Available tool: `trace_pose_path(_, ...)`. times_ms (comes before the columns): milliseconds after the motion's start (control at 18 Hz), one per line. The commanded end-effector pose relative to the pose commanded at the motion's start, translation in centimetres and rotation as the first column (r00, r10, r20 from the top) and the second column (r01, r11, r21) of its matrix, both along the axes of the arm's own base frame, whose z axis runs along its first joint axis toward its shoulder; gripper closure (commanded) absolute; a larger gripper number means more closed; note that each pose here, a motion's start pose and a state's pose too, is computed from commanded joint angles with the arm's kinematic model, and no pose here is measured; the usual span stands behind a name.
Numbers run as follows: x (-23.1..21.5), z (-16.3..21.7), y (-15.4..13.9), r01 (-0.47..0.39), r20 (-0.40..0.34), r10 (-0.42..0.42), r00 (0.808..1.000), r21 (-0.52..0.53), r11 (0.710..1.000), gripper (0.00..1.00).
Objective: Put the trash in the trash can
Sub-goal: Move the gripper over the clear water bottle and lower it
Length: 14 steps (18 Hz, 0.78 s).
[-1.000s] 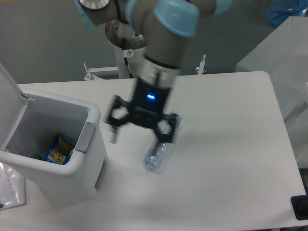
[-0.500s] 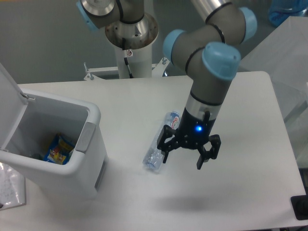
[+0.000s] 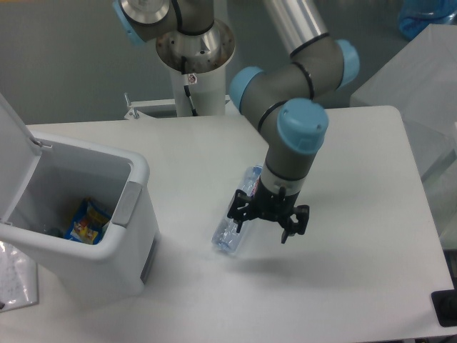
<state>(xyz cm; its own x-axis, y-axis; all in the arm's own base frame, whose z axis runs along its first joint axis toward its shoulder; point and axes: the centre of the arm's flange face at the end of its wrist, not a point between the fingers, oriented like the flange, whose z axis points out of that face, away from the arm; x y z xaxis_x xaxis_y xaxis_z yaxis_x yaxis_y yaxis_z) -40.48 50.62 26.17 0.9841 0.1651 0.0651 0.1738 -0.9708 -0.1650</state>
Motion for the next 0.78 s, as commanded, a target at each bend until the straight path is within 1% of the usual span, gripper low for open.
trace_pose_path(222,0.2,-0.4,0.0,0.003,0.004,-0.002,1.0,-0.015,1.0,0.0)
trace_pose_path(556,1.5,-2.2,-0.3,0.015,0.025,-0.013,1.0,-0.053,0.999,0.0)
trace_pose_path(667,2.0,-3.0,-0.6,0.036,0.027,-0.034,0.999,-0.076,0.996,0.0)
trace_pose_path(778,3.2,-3.6,-0.2,0.067,0.034,-0.064,0.997,-0.085,0.994,0.0)
